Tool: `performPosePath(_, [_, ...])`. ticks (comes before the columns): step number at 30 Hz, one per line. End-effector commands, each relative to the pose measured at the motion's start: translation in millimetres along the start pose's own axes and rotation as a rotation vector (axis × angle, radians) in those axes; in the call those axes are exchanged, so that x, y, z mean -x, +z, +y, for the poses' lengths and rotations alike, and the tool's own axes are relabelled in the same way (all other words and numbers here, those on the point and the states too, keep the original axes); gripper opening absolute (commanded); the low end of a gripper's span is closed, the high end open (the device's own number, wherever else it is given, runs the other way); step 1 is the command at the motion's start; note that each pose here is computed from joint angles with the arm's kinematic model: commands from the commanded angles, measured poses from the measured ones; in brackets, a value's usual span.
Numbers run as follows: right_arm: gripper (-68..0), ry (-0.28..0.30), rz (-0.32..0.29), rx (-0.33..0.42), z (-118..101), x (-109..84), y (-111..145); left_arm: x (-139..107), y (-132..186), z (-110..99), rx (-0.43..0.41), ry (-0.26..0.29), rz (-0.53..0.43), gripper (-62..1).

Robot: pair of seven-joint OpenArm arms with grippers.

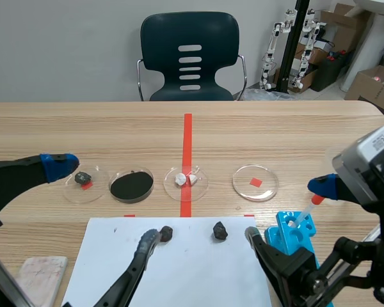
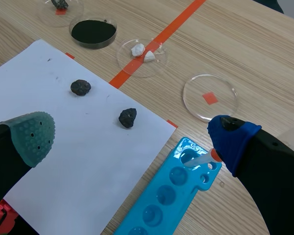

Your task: Return to the home posture

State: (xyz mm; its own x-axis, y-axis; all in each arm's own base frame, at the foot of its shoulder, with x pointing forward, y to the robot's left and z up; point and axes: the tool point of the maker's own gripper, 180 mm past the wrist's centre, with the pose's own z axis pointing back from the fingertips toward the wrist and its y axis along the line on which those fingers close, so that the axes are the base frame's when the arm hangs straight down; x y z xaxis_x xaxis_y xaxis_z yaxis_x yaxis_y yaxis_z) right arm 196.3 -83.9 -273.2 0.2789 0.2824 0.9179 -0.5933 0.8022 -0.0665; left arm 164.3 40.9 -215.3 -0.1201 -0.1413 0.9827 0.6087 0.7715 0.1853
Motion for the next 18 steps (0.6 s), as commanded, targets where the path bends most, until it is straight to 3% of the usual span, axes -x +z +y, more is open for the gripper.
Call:
performPosePath(1, [0.4, 0.017, -0.044, 0.010, -4.9, -14.4, 0.7, -11.9, 2.7, 5.6, -0.025, -0.012, -0.040, 1.4])
performPosePath(18, [0.4, 0.017, -0.044, 0.010, -4.9, -14.4, 0.7, -9.8, 15.1, 21.3, -0.061, -0.053, -0.022, 1.4])
